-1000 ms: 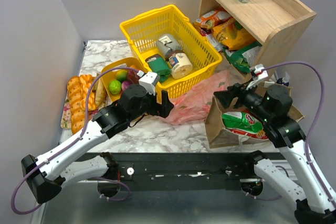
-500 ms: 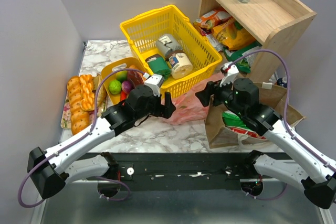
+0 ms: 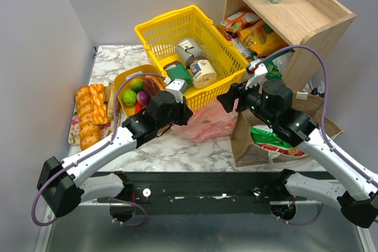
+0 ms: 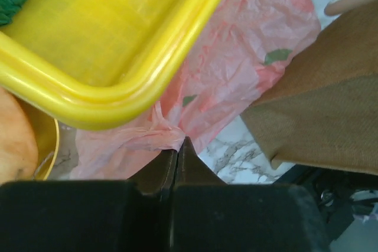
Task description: Place the mixed food into the grocery bags and tie them
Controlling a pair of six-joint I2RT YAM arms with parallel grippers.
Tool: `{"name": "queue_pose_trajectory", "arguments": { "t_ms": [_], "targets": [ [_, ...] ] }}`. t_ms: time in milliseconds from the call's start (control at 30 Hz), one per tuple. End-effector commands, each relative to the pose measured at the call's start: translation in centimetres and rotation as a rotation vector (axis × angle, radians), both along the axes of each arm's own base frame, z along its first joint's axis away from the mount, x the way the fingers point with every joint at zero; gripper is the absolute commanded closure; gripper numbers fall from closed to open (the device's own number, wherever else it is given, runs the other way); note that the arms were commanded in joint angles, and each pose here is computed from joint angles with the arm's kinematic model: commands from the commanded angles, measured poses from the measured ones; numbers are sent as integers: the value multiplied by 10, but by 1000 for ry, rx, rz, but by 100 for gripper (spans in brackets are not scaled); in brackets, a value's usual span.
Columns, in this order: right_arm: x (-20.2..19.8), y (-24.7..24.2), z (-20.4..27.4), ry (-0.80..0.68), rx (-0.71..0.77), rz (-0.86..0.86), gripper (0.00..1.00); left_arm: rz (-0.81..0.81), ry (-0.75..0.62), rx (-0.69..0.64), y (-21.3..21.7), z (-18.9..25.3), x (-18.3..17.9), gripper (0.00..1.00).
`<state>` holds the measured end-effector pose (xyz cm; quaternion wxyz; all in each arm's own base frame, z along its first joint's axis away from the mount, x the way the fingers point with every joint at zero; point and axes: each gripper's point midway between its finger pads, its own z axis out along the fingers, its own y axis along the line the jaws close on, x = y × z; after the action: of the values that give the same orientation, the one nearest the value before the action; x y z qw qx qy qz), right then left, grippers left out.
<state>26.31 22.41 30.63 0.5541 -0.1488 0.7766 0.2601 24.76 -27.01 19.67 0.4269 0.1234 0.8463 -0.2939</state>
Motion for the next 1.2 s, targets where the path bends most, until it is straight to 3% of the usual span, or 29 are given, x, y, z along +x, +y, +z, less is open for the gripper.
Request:
{"name": "queue_pose_trajectory", "arguments": {
  "t_ms": [0,133,367,633,967,1167],
  "targets": [
    [0,11,1,6,-35,22,30,17,-129,-76,8,34,8,100],
    [-3,35,-12,39,-70,68,38,-107,-183,-71,14,45,-16,100],
    [-13,89,-31,103,-71,203,42,-345,-237,-6,24,41,-61,100],
    [-31,130,-53,157,-92,346,44,-426,-352,38,47,49,-87,100],
    [-58,169,-90,234,-140,480,44,-536,-347,76,46,30,-101,100],
    [-69,169,-124,321,-182,515,45,-518,-378,77,50,33,-100,100]
  ]
}}
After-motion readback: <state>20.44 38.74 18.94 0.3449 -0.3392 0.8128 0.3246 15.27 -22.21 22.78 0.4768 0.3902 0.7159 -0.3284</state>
